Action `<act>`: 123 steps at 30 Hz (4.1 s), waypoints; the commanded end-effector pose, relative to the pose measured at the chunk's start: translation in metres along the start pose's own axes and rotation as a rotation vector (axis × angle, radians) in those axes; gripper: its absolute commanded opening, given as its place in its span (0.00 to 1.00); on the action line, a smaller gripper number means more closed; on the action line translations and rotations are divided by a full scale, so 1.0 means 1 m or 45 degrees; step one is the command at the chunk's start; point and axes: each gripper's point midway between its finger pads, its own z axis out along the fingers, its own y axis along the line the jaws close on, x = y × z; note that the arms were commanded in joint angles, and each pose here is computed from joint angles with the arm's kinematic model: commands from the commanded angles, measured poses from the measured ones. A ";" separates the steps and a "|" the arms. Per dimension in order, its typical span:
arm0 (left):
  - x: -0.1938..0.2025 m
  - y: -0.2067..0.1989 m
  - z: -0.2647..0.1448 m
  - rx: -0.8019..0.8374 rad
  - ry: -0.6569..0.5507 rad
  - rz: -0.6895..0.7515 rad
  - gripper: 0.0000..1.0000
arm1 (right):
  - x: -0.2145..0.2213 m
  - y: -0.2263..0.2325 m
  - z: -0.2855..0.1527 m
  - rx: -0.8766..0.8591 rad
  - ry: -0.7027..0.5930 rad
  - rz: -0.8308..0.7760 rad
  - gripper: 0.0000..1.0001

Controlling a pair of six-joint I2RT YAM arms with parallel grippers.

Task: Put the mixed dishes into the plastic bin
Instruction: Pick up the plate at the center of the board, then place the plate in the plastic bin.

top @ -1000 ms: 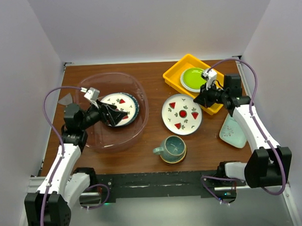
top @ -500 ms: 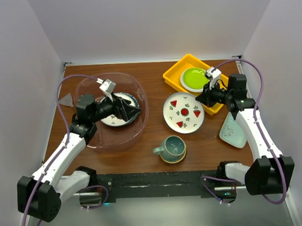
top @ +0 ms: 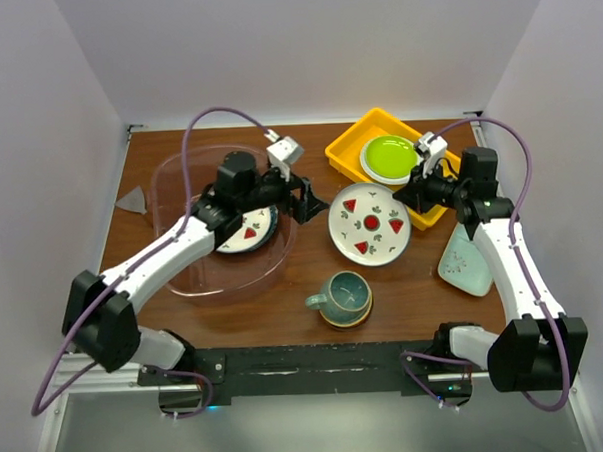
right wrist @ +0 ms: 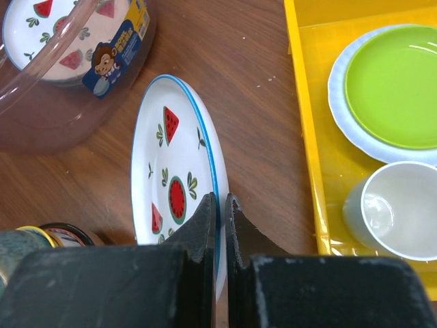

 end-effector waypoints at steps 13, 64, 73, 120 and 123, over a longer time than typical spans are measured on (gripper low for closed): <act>0.037 0.013 0.101 0.294 0.322 0.449 1.00 | -0.033 0.020 -0.004 -0.148 -0.148 -0.048 0.00; -0.153 0.005 -0.116 0.005 -0.609 -0.065 0.00 | -0.025 0.002 -0.045 -0.045 -0.203 -0.095 0.92; -0.148 0.016 -0.173 -0.165 -0.781 -0.153 0.00 | -0.020 -0.001 -0.044 -0.037 -0.186 -0.087 0.93; -0.071 0.088 -0.232 -0.766 -0.799 -0.485 0.00 | -0.004 -0.008 -0.034 -0.059 -0.129 -0.048 0.94; -0.061 0.091 -0.231 -0.782 -0.767 -0.515 0.00 | -0.003 -0.008 -0.033 -0.061 -0.128 -0.049 0.94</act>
